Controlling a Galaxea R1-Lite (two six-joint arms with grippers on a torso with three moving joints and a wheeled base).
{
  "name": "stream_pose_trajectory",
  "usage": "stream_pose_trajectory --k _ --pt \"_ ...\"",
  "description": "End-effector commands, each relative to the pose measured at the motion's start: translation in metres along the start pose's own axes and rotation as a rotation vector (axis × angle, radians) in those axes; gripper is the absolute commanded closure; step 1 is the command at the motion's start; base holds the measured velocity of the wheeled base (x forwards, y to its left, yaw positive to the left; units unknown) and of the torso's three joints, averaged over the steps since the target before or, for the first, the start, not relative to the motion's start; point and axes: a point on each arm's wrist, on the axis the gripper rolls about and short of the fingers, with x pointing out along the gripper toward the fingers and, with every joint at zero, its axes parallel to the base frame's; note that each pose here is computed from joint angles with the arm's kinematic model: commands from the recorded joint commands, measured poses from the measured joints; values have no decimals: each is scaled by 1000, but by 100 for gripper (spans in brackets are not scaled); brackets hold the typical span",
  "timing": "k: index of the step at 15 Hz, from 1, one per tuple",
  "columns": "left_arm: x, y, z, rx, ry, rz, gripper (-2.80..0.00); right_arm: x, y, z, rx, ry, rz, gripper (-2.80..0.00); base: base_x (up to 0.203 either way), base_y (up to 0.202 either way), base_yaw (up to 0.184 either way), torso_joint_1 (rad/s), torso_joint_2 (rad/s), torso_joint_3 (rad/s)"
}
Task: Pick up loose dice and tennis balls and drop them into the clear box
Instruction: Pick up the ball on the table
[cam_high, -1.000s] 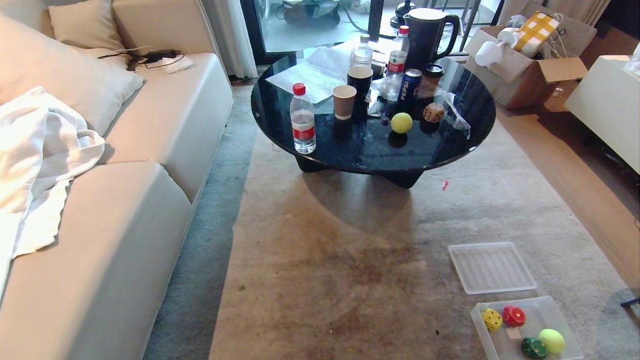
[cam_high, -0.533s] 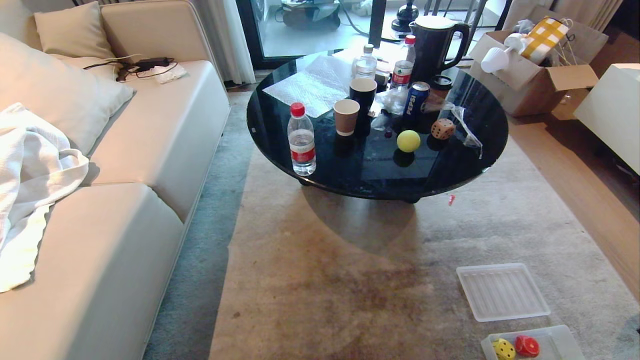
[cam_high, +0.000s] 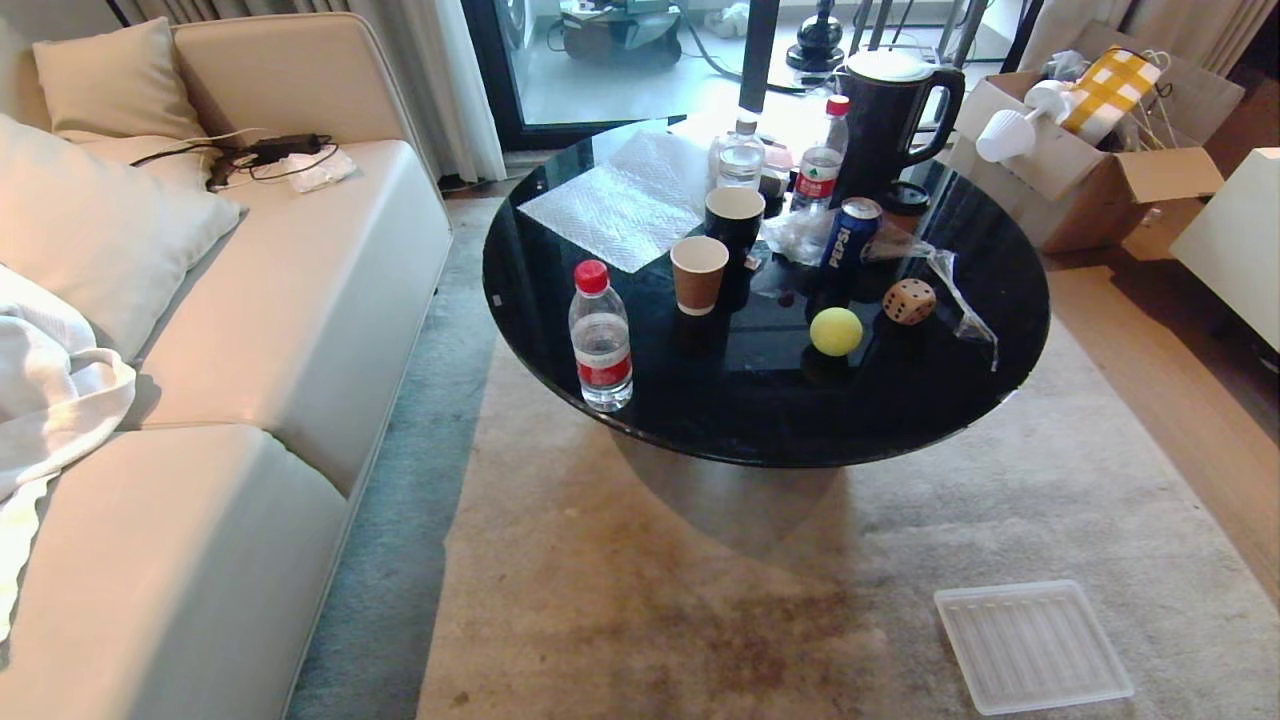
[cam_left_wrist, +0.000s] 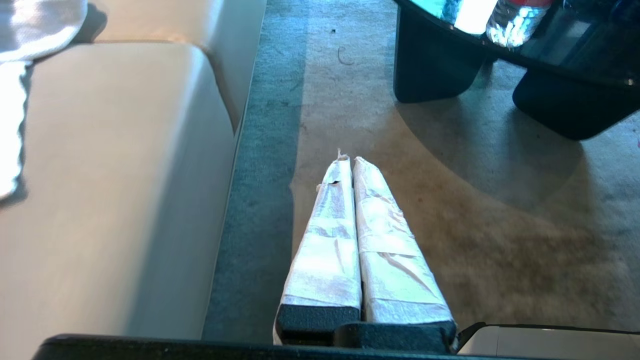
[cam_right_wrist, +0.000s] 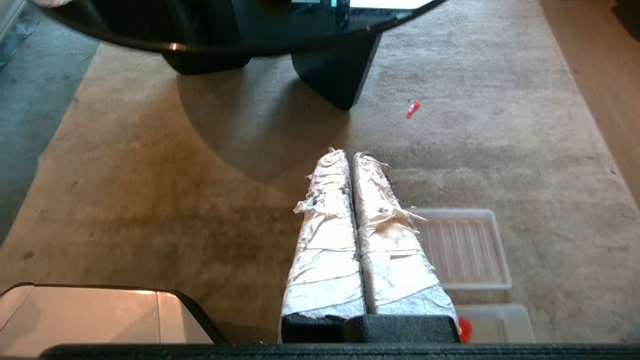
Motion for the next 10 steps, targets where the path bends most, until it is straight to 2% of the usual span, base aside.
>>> stream_pose_trajectory --k 1,10 --pt "0 0 0 -1 0 1 0 0 0 0 -1 2 1 0 184 0 1 2 -2 5" --pt "0 0 0 -1 0 1 0 0 0 0 -1 2 1 0 183 0 -1 2 2 2"
